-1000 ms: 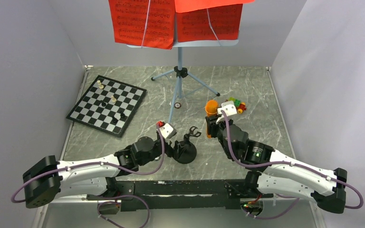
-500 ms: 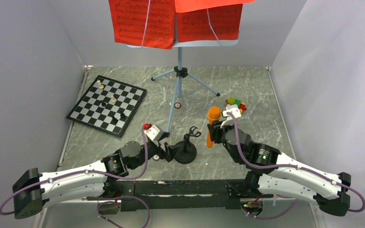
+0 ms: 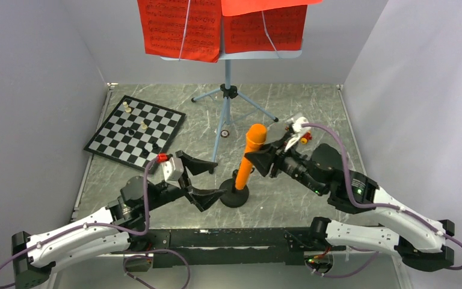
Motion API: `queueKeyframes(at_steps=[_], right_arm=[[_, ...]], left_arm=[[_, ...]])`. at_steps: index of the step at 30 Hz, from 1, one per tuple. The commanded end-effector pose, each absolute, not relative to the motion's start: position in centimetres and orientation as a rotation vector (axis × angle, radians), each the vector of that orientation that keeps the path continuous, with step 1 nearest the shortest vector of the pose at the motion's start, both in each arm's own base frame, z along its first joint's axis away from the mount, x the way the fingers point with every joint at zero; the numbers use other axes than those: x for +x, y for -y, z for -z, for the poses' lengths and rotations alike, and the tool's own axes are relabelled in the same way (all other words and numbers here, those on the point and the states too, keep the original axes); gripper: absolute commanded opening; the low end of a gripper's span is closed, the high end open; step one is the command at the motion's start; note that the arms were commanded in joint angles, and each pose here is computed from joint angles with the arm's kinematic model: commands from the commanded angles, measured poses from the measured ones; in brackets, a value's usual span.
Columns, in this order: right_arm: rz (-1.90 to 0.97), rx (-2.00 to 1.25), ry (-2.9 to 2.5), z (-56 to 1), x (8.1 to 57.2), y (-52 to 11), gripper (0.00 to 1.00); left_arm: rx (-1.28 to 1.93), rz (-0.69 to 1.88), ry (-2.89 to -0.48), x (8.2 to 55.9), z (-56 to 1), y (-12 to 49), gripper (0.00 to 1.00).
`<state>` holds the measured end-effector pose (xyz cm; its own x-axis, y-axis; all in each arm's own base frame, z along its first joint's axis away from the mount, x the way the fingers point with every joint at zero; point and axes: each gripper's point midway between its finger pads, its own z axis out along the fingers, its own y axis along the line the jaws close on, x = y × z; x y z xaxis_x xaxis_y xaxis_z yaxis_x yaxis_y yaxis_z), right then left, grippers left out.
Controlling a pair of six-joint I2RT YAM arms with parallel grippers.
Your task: Pack up the instrument practice props
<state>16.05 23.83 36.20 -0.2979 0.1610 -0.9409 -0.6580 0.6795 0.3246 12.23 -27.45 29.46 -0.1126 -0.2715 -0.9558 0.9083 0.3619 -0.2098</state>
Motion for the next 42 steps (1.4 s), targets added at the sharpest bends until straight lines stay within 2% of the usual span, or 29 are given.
queueKeyframes(at_steps=[1,10,15,22,32,35,37,40,41,42], right_arm=[[-1.060,-0.556,-1.645,-38.2,14.0,-28.7,0.00],[-1.261,-0.604,-1.598,-38.8,12.8,-33.0,0.00],[-1.315,-0.614,-1.571,-39.4,12.4,-33.6,0.00],[-1.351,-0.619,-1.504,-40.6,11.8,-33.4,0.00],[-1.443,-0.648,-1.435,-40.6,11.2,-35.1,0.00],[-1.465,-0.655,-1.430,-40.3,11.0,-35.5,0.00],[-1.467,-0.662,-1.437,-40.0,11.0,-35.7,0.00],[-1.449,-0.646,-1.459,-39.5,11.3,-35.5,0.00],[-1.441,-0.640,-1.468,-39.4,11.3,-35.3,0.00],[-1.426,-0.627,-1.483,-39.2,11.6,-35.1,0.11]], left_arm=[[0.770,1.320,-1.101,8.7,-35.1,28.3,0.99],[0.806,1.297,-1.124,9.2,-34.7,29.3,0.99],[0.769,1.266,-1.167,9.9,-33.4,28.9,0.97],[0.647,1.201,-1.190,11.1,-33.0,26.7,0.99],[0.674,1.304,-1.132,10.1,-34.5,28.1,0.97],[0.700,1.322,-1.120,9.8,-34.6,28.7,0.82],[0.708,1.323,-1.125,9.8,-34.4,28.8,0.64],[0.684,1.307,-1.144,10.1,-33.9,28.5,0.34],[0.671,1.293,-1.157,10.3,-33.6,28.2,0.20],[0.655,1.277,-1.177,10.7,-33.3,28.0,0.07]])
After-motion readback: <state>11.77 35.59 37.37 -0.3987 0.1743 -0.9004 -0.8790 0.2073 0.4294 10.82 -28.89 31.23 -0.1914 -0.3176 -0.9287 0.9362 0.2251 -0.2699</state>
